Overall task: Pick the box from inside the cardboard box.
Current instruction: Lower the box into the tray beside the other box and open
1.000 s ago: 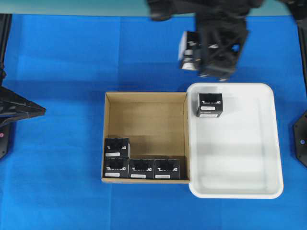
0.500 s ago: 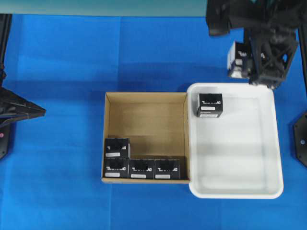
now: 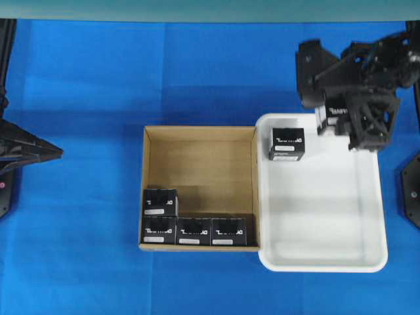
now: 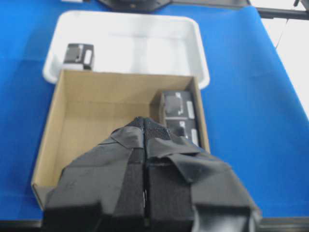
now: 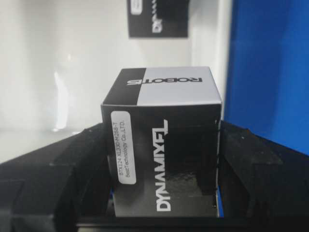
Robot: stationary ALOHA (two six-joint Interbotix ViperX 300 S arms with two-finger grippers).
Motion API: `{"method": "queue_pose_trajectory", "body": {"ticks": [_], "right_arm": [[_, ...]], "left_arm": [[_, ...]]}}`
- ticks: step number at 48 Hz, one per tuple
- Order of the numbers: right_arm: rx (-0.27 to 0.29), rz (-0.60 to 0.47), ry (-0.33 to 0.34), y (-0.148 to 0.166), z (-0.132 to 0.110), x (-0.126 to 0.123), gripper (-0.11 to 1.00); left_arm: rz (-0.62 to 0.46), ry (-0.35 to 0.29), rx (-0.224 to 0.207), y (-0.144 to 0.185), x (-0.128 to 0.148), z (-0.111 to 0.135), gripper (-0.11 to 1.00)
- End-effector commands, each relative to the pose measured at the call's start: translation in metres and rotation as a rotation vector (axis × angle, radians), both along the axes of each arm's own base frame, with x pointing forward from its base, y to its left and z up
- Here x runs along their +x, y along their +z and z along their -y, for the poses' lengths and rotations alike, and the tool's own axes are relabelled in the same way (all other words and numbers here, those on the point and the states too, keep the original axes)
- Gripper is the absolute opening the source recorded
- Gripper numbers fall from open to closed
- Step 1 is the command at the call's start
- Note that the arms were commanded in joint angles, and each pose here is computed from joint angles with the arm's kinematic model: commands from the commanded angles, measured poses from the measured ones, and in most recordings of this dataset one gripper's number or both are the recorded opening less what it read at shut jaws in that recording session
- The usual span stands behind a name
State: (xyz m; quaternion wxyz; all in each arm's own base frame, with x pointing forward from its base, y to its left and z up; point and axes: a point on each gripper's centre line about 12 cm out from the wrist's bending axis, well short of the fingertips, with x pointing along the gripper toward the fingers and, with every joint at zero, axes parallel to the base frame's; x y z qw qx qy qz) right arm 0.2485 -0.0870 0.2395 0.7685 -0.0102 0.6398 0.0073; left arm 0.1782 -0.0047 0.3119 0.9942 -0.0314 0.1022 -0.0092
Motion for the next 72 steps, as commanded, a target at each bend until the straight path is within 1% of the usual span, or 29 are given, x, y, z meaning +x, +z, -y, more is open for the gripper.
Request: {"method": "queue_pose_trajectory", "body": {"ticks": [1,13,22,27,39,53,63,72], "right_arm": [[-0.005,0.003,0.001,-0.016,0.000,-0.002,0.63],[-0.013,0.029,-0.009,-0.052,-0.001,-0.002,0.63],[0.001,-0.002,-0.013,-0.081,-0.002,-0.002,0.63],[0.001,-0.002,-0.017,-0.092,-0.001,0.001,0.63],[0.007,-0.023,-0.026,-0.105,0.002,0.004,0.63],[0.016,-0.046,-0.031,-0.116,0.001,0.000,0.63],[0.000,-0.005,-0.049,-0.121,0.002,0.001,0.63],[0.000,-0.002,-0.057,-0.125,0.003,0.001,0.63]], "left_arm": [[0.021,0.002,-0.001,0.008,0.002,0.000,-0.07],[0.023,0.002,-0.002,0.009,0.003,0.000,-0.07],[0.029,0.002,-0.002,0.010,0.003,0.000,-0.07],[0.034,0.002,-0.002,0.011,0.005,0.000,-0.07],[0.031,0.003,-0.002,0.012,0.007,0.000,-0.07],[0.032,0.002,-0.002,0.012,0.008,0.000,-0.07],[0.028,0.003,-0.002,0.011,0.008,0.000,-0.07],[0.028,0.003,-0.002,0.011,0.008,0.000,-0.07]]}}
